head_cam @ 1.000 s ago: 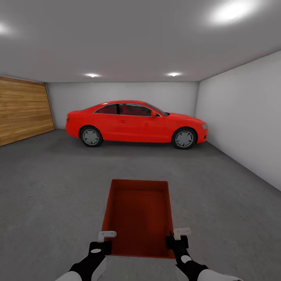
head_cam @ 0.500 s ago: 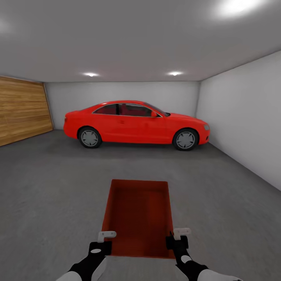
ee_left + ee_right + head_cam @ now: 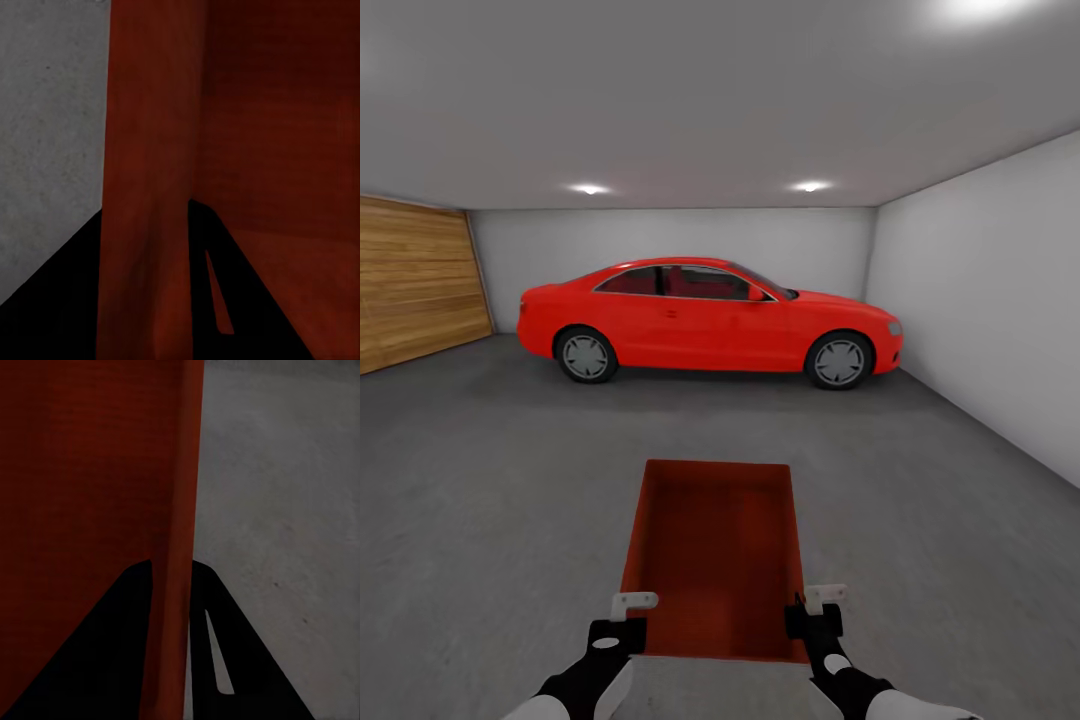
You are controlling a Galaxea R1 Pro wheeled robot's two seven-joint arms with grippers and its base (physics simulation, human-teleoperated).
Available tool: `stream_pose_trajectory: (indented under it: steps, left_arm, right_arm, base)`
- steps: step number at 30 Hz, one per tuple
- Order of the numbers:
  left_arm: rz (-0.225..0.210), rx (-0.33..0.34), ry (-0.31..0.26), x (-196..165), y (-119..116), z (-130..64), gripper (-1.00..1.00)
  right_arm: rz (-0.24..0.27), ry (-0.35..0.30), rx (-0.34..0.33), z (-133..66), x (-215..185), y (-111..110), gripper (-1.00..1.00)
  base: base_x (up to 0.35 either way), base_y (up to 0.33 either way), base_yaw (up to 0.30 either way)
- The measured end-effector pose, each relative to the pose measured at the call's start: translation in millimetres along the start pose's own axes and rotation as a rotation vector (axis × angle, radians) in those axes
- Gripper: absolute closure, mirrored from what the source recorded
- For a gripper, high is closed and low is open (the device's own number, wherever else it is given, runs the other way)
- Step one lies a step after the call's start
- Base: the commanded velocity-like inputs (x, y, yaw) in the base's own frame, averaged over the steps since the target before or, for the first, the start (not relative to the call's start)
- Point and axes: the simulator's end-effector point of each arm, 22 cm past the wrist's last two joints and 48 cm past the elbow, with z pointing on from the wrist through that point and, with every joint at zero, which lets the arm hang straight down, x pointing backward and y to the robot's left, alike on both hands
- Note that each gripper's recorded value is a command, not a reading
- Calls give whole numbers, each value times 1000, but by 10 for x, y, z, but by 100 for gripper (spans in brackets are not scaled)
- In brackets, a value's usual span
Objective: Move the two storage containers from the living room to the garage. In the garage, place one container on the floor and stack the other container on top of it (either order is fine).
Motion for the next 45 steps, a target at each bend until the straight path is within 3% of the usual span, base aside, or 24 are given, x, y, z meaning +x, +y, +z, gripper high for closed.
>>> stream_pose_trajectory:
  steps: [45]
  left_arm:
    - [0,0,-1,-4,1,0,100]
  right_arm:
    - [0,-1,1,0,-3,1,100]
  base:
    - [321,0,0]
